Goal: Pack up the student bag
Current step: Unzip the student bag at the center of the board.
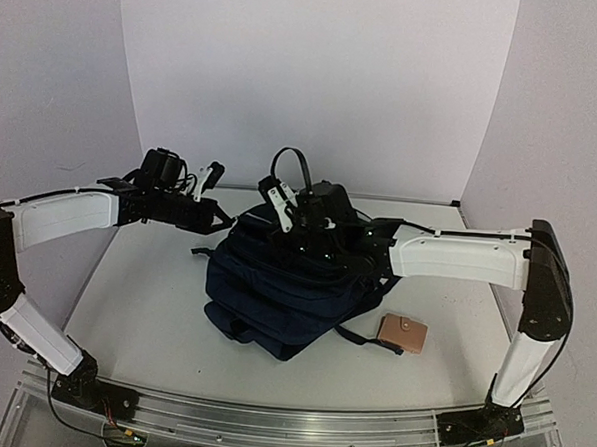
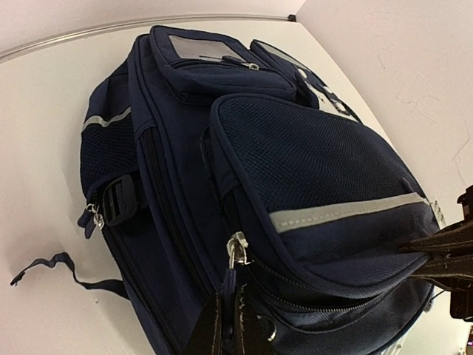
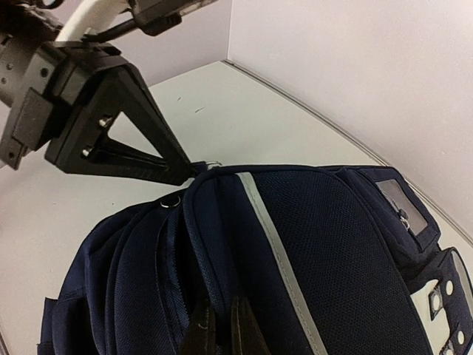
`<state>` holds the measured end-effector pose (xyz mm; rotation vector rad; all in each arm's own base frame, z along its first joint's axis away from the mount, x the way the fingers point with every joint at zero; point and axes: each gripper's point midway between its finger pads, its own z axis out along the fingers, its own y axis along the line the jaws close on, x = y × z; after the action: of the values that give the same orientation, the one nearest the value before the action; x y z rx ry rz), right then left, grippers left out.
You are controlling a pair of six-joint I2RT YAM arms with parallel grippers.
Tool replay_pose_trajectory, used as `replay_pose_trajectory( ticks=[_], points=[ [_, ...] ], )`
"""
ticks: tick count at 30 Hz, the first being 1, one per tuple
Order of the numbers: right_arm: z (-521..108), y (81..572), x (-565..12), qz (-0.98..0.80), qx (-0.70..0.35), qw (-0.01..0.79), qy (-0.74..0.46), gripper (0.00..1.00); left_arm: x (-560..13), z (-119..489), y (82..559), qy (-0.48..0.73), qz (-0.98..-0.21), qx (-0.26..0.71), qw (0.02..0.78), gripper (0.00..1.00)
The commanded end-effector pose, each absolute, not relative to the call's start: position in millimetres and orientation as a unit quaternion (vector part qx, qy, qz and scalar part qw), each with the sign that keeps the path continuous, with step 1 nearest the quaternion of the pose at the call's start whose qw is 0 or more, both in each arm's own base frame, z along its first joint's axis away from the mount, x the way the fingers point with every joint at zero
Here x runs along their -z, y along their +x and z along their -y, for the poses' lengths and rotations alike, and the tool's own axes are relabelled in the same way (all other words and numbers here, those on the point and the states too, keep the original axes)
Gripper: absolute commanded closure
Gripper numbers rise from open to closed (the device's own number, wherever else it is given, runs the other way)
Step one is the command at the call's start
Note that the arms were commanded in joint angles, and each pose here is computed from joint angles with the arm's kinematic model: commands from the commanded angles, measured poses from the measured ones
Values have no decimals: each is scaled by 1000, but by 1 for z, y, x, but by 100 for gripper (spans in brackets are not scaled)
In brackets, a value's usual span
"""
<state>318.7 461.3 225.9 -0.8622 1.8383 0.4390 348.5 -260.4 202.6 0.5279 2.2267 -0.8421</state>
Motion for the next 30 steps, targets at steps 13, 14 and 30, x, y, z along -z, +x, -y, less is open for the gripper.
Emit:
replay_pose_trajectory(
  ticks=[13, 14, 30],
  points=[
    [-453, 307, -295, -718, -240, 560, -337, 100, -189, 285, 449, 242, -822, 376, 352, 100],
    [-452, 308, -295, -719, -238, 561, -334, 100, -189, 287, 451, 243, -820, 381, 353, 100],
    [-449, 408, -262, -784, -159, 576, -167, 100, -236, 216, 437, 98, -866, 258, 418, 32]
  ],
)
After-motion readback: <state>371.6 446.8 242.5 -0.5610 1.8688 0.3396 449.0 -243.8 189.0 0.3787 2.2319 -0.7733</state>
